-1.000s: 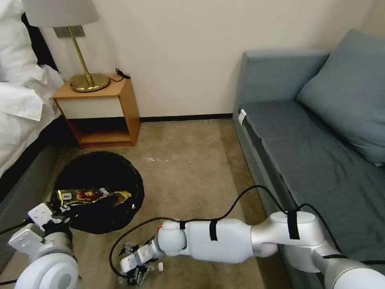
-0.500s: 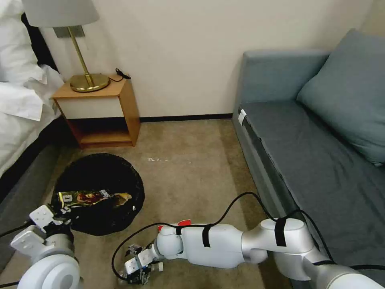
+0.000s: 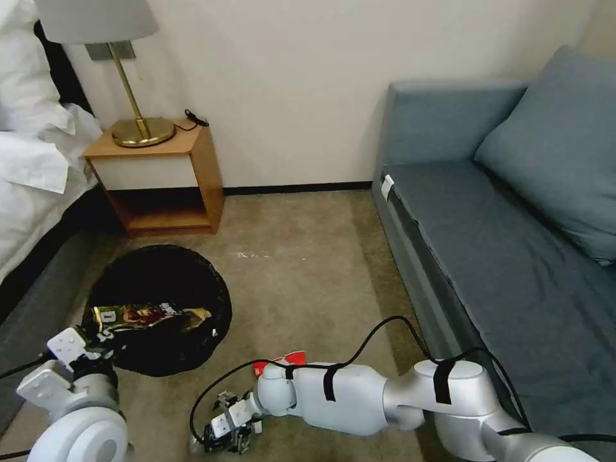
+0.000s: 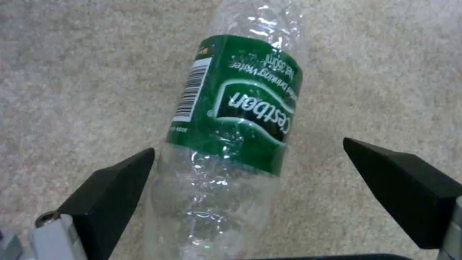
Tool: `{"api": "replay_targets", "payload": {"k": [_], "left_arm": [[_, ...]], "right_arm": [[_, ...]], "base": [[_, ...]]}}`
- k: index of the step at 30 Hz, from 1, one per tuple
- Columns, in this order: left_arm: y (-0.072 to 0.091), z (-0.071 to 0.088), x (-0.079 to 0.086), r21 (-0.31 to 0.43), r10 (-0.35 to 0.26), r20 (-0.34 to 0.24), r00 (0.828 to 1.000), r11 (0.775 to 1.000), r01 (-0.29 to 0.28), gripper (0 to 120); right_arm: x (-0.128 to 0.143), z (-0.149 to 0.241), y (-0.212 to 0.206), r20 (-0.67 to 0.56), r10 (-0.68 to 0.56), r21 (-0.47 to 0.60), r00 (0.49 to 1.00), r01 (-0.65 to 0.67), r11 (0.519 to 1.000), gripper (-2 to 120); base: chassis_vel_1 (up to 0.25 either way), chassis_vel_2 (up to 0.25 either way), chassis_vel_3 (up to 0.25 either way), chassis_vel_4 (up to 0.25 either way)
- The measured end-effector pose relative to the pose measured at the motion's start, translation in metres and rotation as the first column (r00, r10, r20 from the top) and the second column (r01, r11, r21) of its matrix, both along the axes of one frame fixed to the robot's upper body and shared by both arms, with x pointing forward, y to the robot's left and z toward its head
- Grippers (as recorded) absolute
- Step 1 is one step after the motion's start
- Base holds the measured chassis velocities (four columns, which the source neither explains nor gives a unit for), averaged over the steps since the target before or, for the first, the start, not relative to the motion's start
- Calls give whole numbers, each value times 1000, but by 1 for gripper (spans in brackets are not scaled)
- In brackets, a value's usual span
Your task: Pick up the trash bin, then pick up the garbage on the floor and place it into the trash bin.
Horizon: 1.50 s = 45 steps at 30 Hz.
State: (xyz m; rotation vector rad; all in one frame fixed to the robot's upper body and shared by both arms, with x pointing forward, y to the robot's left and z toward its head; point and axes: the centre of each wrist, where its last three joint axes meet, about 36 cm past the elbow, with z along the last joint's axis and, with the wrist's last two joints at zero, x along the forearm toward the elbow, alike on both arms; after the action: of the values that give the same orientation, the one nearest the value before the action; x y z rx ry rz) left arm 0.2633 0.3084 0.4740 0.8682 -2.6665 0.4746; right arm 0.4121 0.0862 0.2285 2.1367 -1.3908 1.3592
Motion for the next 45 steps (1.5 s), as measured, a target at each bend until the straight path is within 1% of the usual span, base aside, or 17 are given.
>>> {"api": "replay_targets", "payload": {"k": [2,5,6,9,10,13,22,24,25,26,30,31,35,38,40,42,45], "left_arm": [[0,0,0,0,0,1,1000,1000,0,3],[-1,0,-1,0,1,-1,1000,1000,-1,3],[-1,0,-1,0,1,-1,1000,1000,-1,3],[-1,0,-1,2,-1,1,1000,1000,1,3],[-1,0,-1,2,-1,1,1000,1000,1,3],[-2,0,-1,1,-5,0,1000,1000,5,3],[-3,0,-2,2,-8,-1,1000,1000,8,3],[-4,1,-2,3,-10,2,1000,1000,10,3],[-4,2,-2,4,-12,5,1000,1000,12,3],[-4,2,-2,4,-12,5,1000,1000,12,3],[-5,5,-3,10,-19,8,1000,1000,19,3],[-5,5,-3,10,-19,8,1000,1000,19,3],[-4,5,-3,16,-26,7,1000,1000,25,3],[-3,6,-3,18,-28,7,1000,999,28,3],[-3,5,-2,18,-31,7,999,999,31,3],[-3,5,-1,18,-31,6,999,999,31,3],[-4,3,1,14,-37,5,999,999,37,3]], "right_arm": [[0,-1,0,-2,-2,0,1000,2,1000,100],[0,-1,0,-5,-10,2,1000,10,1000,87],[0,-1,0,-5,-10,2,1000,10,1000,87],[3,0,-3,-7,-9,-3,1000,9,1000,72],[3,0,-3,-7,-9,-3,1000,9,1000,72],[2,-2,-7,-15,-13,-8,1000,13,1000,57],[13,5,-16,-11,-40,-7,999,40,999,32],[34,15,-28,12,-75,0,997,75,997,28],[55,24,-43,36,-111,6,993,111,994,25],[55,24,-43,36,-111,6,993,111,994,25],[130,53,-124,102,-249,11,963,249,968,23],[130,53,-124,102,-249,11,963,249,968,23],[187,75,-221,127,-439,46,889,437,898,23],[197,78,-247,116,-505,69,856,500,863,23],[204,83,-275,70,-599,120,798,589,799,23],[205,85,-281,59,-618,133,784,607,783,23],[212,101,-302,1,-698,214,716,682,700,23]], "base": [[0,0,0,0],[0,0,0,0],[0,0,0,0],[0,0,0,0],[0,0,0,0],[0,0,0,0],[0,0,0,0],[0,0,0,0],[0,0,0,0],[0,0,0,0],[0,0,0,0],[0,0,0,0],[0,0,0,0],[0,0,0,0],[0,0,0,0],[0,0,0,0],[0,0,0,0]]}}
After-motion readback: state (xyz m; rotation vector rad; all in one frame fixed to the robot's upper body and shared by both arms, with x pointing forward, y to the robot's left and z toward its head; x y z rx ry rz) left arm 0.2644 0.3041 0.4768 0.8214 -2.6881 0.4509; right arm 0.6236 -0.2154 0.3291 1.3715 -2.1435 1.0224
